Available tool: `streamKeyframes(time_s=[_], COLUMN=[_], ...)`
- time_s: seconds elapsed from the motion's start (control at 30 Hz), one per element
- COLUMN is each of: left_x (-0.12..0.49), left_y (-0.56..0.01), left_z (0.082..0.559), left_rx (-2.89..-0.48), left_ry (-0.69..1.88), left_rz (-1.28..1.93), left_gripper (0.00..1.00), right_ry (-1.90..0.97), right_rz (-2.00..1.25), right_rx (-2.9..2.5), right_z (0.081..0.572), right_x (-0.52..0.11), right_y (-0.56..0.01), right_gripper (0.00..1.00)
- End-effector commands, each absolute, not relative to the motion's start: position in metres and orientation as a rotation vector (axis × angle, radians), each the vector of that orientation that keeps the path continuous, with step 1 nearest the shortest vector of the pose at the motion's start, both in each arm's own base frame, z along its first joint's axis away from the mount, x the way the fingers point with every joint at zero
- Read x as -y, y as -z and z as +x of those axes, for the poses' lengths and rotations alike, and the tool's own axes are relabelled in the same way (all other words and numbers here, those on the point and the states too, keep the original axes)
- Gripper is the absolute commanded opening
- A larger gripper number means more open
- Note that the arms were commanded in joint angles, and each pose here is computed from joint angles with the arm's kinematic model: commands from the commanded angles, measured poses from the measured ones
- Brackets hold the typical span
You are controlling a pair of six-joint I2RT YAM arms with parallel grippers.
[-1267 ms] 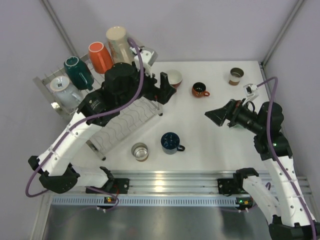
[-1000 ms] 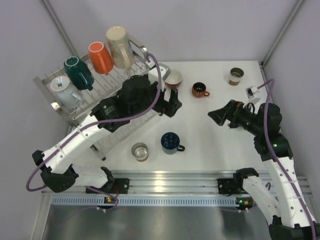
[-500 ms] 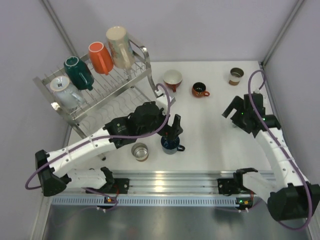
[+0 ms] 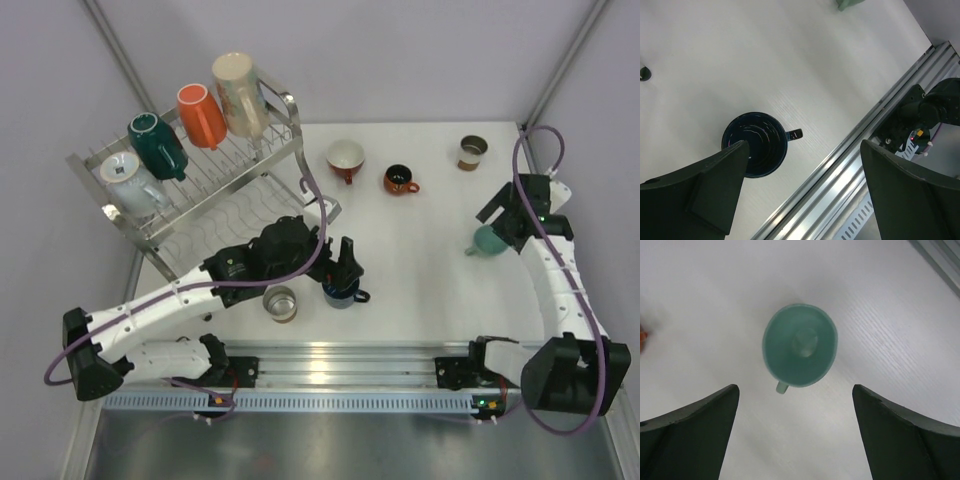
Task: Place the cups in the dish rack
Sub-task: Grab a cup with the right arm
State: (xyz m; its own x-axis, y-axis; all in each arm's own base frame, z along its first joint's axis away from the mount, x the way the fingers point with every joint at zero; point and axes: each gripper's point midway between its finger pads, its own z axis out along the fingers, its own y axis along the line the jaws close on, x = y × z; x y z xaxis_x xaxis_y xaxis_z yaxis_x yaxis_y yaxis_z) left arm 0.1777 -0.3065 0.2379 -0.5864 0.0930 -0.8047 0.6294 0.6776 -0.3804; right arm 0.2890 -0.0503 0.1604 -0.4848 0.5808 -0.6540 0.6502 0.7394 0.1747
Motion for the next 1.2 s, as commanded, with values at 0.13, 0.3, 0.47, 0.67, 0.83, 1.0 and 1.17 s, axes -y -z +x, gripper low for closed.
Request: streamKeyframes(time_s=[0.13, 0.3, 0.47, 0.67, 0.83, 1.0, 1.17], left_x=[0.314, 0.319, 0.319, 0.314, 0.311, 0.308, 0.311], left_y=[-0.273, -0.278, -0.282, -0.281, -0.287, -0.281, -0.283], left_z=[0.171, 0.159, 0.156, 0.160, 0.156, 0.156, 0.150], left_rx=[-1.971, -1.920, -1.900, -1.899, -1.883, -1.884, -1.884], left_ry=[0.997, 1.050, 1.073, 1.032, 1.055, 1.036, 1.088], left_rz=[0.511, 0.619, 0.614, 0.613, 0.608, 0.619, 0.625], left_gripper=[0.98, 0.98, 0.98, 0.96, 0.96, 0.94, 0.91], right_ry=[0.115, 0.071, 0.069, 0.101, 0.091, 0.094, 0.032], right_rz=[0.972, 0.992, 1.063, 1.123, 1.141, 1.132, 1.068], right_rx=[-2.130, -2.127, -2.128, -2.168, -2.179, -2.180, -2.155], right_z=[0.283, 0.286, 0.287, 0.287, 0.289, 0.287, 0.289], right_x=[0.086, 0.088, 0.090, 0.094, 0.093, 0.093, 0.085], right_y=[-0.144, -0.125, -0.107, -0.078, -0.064, -0.063, -0.078], right_gripper=[0.89, 0.79, 0.66, 0.59, 0.50, 0.29, 0.03])
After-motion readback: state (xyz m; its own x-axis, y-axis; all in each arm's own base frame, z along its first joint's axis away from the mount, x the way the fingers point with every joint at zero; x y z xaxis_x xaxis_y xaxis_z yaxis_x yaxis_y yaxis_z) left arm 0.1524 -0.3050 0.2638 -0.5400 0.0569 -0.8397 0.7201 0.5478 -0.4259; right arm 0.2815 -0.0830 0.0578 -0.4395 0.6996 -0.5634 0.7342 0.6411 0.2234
